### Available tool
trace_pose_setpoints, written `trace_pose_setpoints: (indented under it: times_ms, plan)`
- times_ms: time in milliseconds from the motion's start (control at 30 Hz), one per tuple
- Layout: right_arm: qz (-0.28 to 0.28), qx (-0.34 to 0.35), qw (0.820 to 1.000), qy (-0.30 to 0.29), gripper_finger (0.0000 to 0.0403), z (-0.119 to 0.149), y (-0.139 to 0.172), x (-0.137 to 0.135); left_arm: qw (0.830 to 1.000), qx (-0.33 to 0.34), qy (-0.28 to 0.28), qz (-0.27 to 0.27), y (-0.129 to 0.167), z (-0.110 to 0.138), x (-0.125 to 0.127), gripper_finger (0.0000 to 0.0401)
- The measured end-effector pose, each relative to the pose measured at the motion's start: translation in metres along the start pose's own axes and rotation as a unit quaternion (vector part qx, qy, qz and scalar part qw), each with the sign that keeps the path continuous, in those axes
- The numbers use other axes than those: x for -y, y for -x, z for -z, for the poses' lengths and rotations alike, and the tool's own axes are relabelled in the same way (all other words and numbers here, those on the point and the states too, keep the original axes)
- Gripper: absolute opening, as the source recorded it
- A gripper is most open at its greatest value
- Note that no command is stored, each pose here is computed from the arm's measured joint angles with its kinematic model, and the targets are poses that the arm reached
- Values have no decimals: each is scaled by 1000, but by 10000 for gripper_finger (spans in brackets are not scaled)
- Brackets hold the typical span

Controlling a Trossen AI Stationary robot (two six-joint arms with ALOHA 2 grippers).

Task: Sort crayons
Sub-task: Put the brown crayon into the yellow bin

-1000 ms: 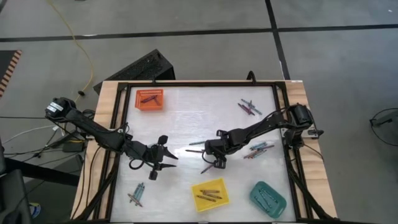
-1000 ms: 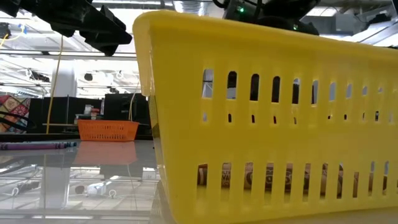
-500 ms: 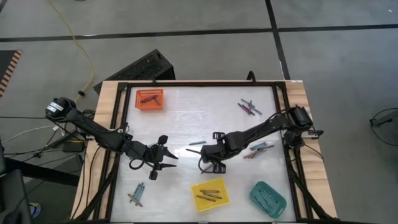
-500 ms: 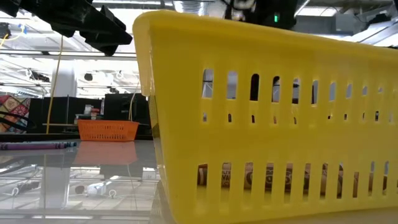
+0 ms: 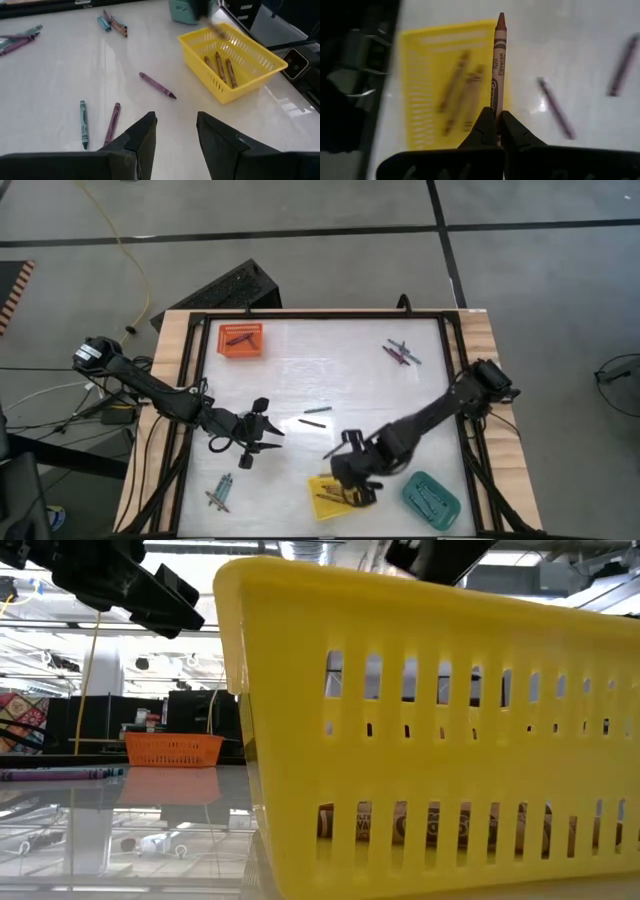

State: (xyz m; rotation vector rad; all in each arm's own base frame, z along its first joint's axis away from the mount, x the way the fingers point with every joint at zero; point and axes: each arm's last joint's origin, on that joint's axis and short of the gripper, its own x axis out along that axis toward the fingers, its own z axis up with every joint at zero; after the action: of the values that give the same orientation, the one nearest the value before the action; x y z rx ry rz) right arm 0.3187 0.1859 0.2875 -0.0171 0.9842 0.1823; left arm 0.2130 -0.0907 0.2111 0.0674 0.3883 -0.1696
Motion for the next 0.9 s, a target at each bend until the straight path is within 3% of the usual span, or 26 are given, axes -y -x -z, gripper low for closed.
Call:
trace_pose_setpoints:
  times_ms: [200,367,500,700,900]
  plan:
    - [-13,25,1000,-10,0,4,3,-22,1000,7,3,-19,0,-1,-1,133]
    - [-40,48,998,-20,0,15,-15,-28,1000,13,3,-29,0,-2,-3,133]
    - [-51,39,997,-35,0,32,-32,-27,999,13,11,-33,-1,-3,-5,133]
    - [-49,40,998,-30,0,35,-34,-32,999,13,16,-41,-1,-3,-8,133]
    - [-51,-3,998,-26,4,42,-53,-29,998,13,22,-55,-2,-3,-15,133]
